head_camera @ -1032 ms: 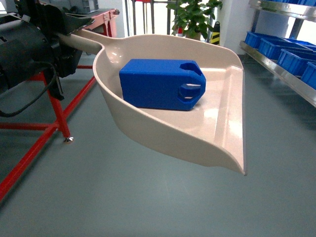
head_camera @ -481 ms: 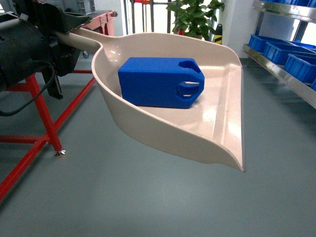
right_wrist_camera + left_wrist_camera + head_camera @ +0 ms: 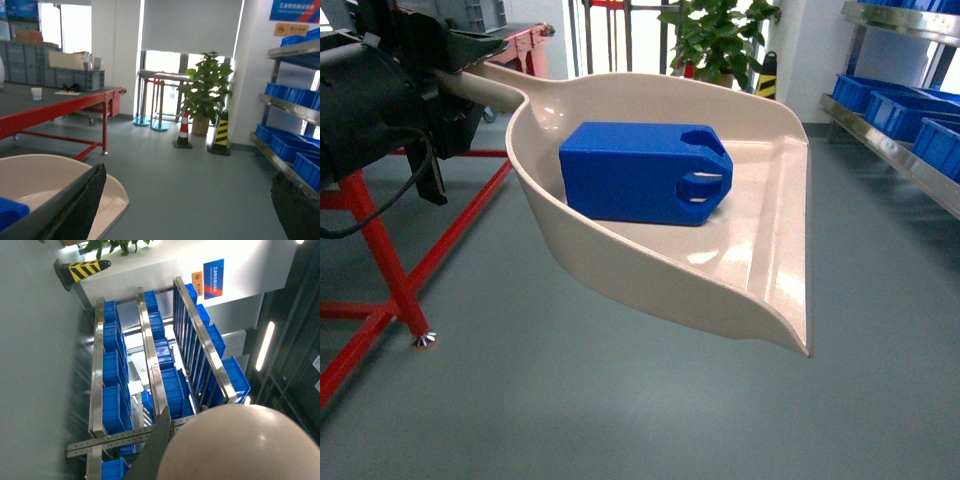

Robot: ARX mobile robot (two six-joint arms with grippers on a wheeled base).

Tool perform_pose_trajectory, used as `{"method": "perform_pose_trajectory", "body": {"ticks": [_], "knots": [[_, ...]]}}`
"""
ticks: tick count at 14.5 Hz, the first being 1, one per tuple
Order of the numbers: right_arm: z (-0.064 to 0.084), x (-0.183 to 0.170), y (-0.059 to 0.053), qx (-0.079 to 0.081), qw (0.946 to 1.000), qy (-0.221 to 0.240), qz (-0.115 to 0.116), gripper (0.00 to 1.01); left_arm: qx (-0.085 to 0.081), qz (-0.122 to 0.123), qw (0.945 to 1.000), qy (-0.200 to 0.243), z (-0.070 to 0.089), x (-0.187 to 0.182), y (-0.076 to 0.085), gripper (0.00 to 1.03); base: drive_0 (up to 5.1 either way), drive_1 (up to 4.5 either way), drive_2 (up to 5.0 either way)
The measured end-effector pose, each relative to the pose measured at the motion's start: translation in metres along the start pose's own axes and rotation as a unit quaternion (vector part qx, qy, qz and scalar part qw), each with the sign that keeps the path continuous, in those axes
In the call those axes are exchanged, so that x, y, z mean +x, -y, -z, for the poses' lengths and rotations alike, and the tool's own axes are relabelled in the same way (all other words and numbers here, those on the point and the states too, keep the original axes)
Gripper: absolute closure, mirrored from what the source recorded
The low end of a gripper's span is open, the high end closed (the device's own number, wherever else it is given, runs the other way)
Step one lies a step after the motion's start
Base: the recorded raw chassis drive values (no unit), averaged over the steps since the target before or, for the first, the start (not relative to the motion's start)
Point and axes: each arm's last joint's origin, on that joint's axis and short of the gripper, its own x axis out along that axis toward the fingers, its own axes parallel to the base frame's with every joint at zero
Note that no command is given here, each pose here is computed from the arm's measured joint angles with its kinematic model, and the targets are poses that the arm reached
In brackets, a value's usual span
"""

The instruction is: Place part in tray to right shelf

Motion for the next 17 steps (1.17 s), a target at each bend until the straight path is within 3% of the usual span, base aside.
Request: {"method": "perform_pose_trajectory", "body": {"ticks": [9, 17], "knots": [[0.0011, 0.0002, -0.0002, -0.001, 1.0, -0.005, 0.0, 0.03, -0.001, -0.001, 1.0, 0.0, 0.0, 0.0001, -0.0001, 0.91, 0.0, 4.24, -4.3], [-0.0001, 0.0003, -0.0001, 0.0, 1.0, 0.0, 0.0, 0.03, -0.001, 0.001, 1.0, -0.002, 0.0017, 0.0007, -0.0007, 0.91, -1.5, -1.46, -1.5]]}}
